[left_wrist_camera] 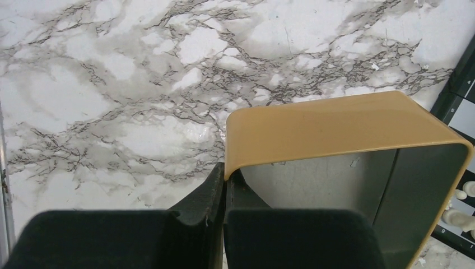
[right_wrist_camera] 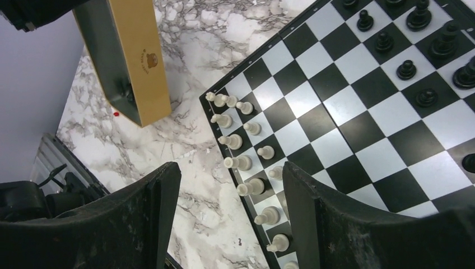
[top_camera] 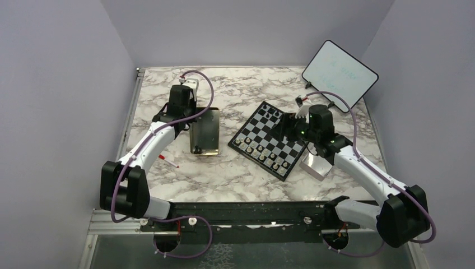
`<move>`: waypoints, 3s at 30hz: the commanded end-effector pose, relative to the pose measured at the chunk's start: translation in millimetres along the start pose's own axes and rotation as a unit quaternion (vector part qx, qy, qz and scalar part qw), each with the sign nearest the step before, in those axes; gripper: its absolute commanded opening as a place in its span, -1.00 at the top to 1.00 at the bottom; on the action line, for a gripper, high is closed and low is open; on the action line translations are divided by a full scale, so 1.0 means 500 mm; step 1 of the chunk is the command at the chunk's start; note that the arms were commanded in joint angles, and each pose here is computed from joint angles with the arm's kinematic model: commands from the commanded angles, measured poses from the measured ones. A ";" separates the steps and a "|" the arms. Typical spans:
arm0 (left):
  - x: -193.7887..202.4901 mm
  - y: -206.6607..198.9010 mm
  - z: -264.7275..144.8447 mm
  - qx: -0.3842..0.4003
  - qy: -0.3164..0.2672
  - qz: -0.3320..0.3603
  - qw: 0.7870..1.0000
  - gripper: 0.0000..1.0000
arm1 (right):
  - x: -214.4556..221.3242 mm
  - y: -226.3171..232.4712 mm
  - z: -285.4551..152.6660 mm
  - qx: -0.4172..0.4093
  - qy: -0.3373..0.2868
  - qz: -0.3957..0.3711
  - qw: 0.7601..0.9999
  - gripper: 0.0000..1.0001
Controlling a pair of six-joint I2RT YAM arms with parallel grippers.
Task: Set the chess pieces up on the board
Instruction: Adjust the storage box at the center of the board, then pick up the storage box at the center of the board.
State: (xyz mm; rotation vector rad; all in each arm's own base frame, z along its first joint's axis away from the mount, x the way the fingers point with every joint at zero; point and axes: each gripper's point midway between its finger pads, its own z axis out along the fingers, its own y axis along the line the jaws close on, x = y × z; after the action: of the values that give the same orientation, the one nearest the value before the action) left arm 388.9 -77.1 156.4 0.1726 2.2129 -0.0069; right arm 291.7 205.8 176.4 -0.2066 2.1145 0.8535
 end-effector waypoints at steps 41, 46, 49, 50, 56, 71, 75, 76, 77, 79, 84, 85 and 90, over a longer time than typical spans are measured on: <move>0.208 0.090 0.030 -0.203 0.090 -0.628 0.745 0.43 | -0.035 0.194 0.040 -0.068 -0.039 -0.081 0.994 -0.41; 0.151 0.096 0.019 -0.166 0.073 -0.561 0.808 0.09 | -0.028 0.193 0.042 -0.070 -0.033 -0.081 0.994 -0.41; 0.078 0.078 0.013 -0.081 0.039 -0.460 0.883 0.05 | -0.023 0.192 0.043 -0.072 -0.031 -0.084 0.993 -0.41; 0.055 0.073 0.008 -0.054 0.024 -0.420 0.905 0.05 | -0.022 0.192 0.043 -0.074 -0.030 -0.085 0.993 -0.41; -0.046 0.000 -0.013 0.135 -0.050 -0.141 0.979 0.06 | -0.017 0.195 0.046 -0.081 -0.026 -0.094 0.992 -0.41; -0.021 -0.055 0.098 0.343 0.005 0.248 0.906 0.11 | -0.031 0.188 0.028 -0.057 -0.010 -0.125 0.990 -0.41; 0.009 -0.025 0.131 0.330 0.044 0.304 0.893 0.08 | -0.048 0.191 0.019 -0.052 -0.022 -0.131 0.990 -0.41; 0.017 -0.021 0.137 0.330 0.050 0.316 0.888 0.08 | -0.051 0.191 0.017 -0.051 -0.025 -0.131 0.990 -0.41; 0.022 -0.018 0.143 0.331 0.051 0.327 0.884 0.07 | -0.052 0.190 0.016 -0.050 -0.026 -0.132 0.990 -0.41; 0.036 -0.021 0.149 0.342 0.056 0.333 0.877 0.04 | -0.052 0.190 0.016 -0.049 -0.026 -0.132 0.990 -0.41; 0.070 -0.038 0.153 0.380 0.055 0.354 0.853 0.02 | -0.048 0.189 0.018 -0.049 -0.020 -0.134 0.990 -0.41; 0.074 -0.034 0.159 0.377 0.060 0.355 0.853 0.02 | -0.048 0.188 0.018 -0.048 -0.020 -0.136 0.989 -0.41; 0.103 -0.013 0.188 0.356 0.100 0.354 0.859 0.08 | -0.052 0.186 0.019 -0.045 -0.024 -0.139 0.989 -0.41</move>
State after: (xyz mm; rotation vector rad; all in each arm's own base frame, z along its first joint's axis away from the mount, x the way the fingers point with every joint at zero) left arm 432.1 -86.9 69.7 1.3873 2.0956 -0.4300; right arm 271.0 279.6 220.7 -0.5110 1.9908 0.8047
